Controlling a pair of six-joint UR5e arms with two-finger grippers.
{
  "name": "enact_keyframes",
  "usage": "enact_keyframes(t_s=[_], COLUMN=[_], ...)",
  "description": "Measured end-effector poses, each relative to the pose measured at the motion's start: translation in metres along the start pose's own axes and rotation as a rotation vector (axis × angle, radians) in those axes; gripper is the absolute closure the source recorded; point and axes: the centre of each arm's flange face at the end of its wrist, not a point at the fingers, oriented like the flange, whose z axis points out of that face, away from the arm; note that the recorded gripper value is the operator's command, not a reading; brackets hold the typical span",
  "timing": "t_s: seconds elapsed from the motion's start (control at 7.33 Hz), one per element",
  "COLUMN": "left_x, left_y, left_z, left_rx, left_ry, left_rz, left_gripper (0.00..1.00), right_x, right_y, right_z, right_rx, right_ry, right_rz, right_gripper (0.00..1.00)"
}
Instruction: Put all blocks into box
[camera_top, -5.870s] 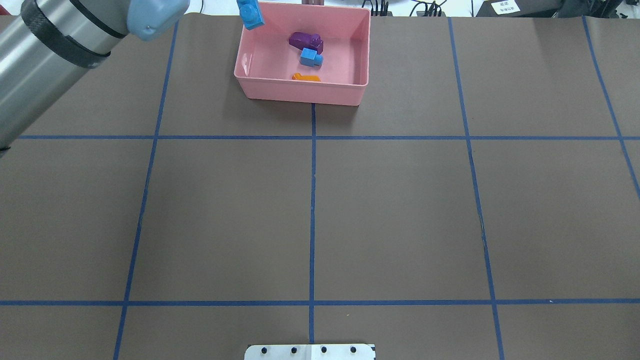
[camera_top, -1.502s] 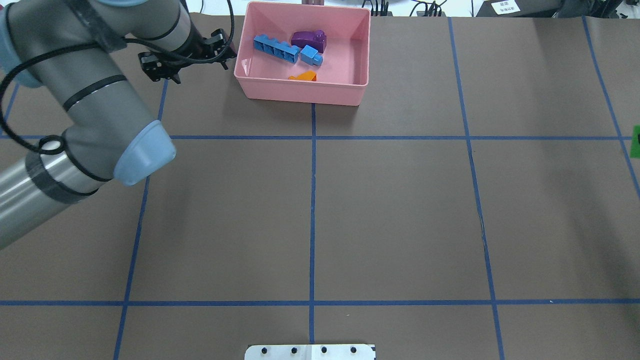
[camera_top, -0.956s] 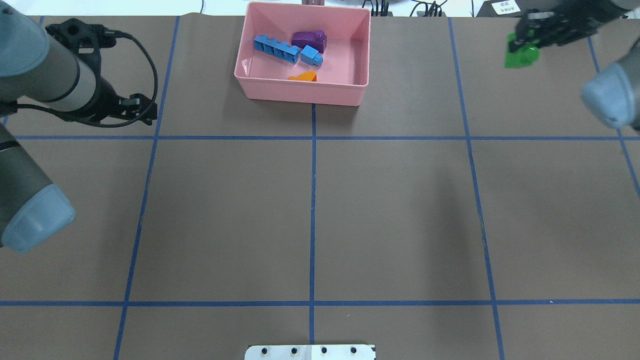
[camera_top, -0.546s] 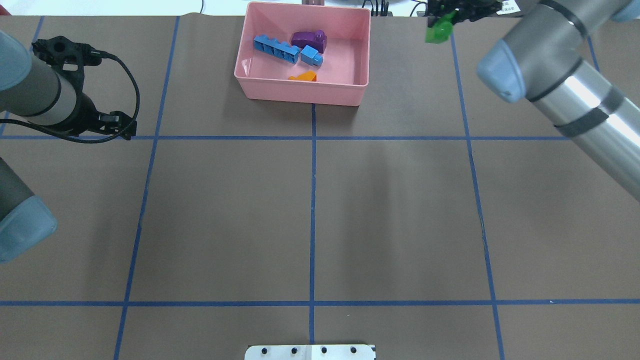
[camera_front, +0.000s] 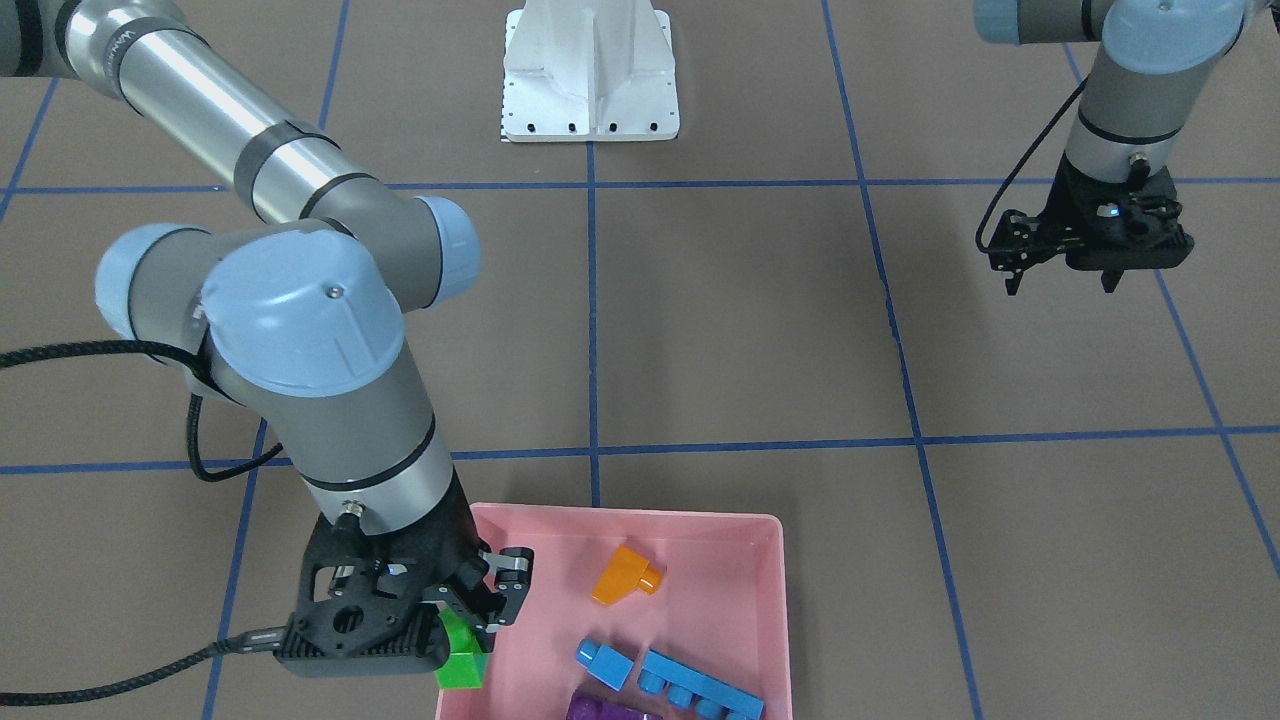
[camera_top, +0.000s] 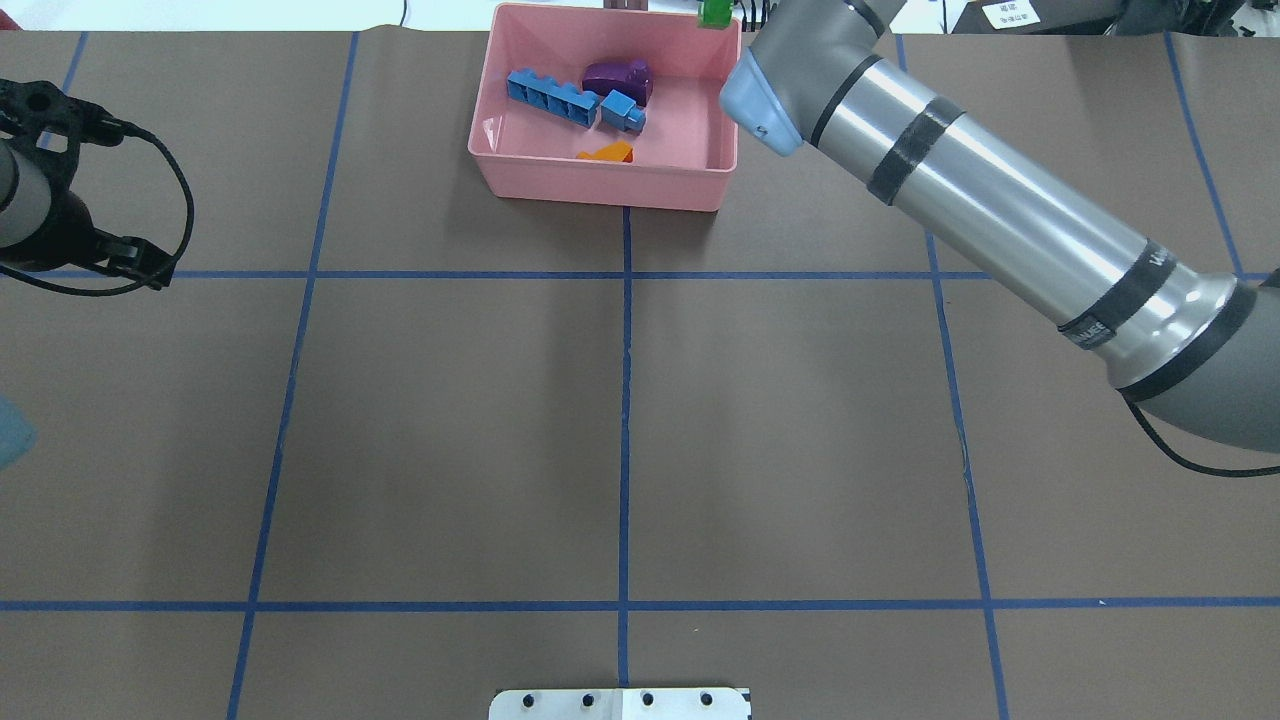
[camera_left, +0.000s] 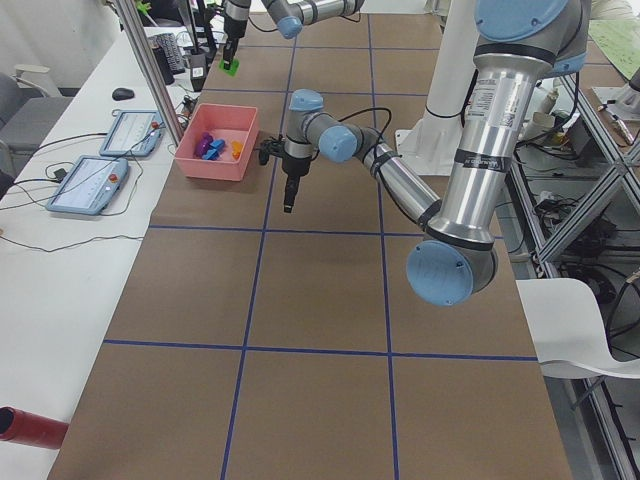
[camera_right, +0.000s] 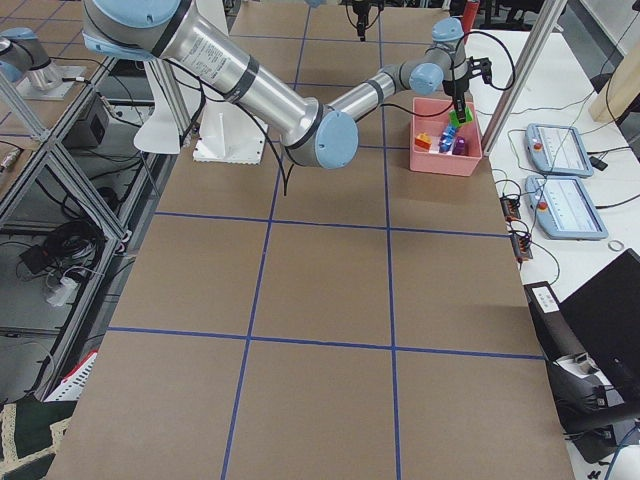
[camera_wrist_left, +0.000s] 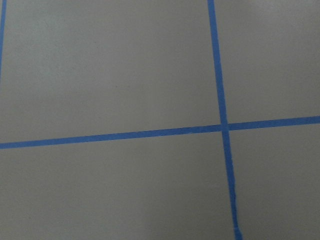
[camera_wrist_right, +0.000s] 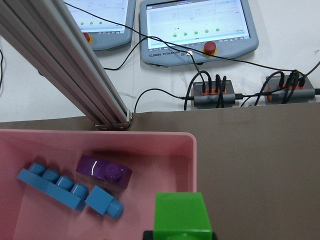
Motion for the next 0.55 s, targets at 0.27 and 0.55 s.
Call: enact_keyframes(t_s=[0.27, 0.55], left_x=[-0.026, -0.057], left_y=[-0.001, -0.016], left_z=[0.018, 0.026], left_rx=[-0.011, 0.014], left_ry=[-0.025, -0.024], left_rz=[-0.005, -0.045], left_gripper=[0.00, 0.00], right_x=[-0.026, -0.041], right_y=[0.017, 0.020], right_z=[0.020, 0.021], right_rx=[0.038, 0.057], right_ry=[-0.022, -0.029], right_rz=[-0.029, -0.042], right_gripper=[0.00, 0.00])
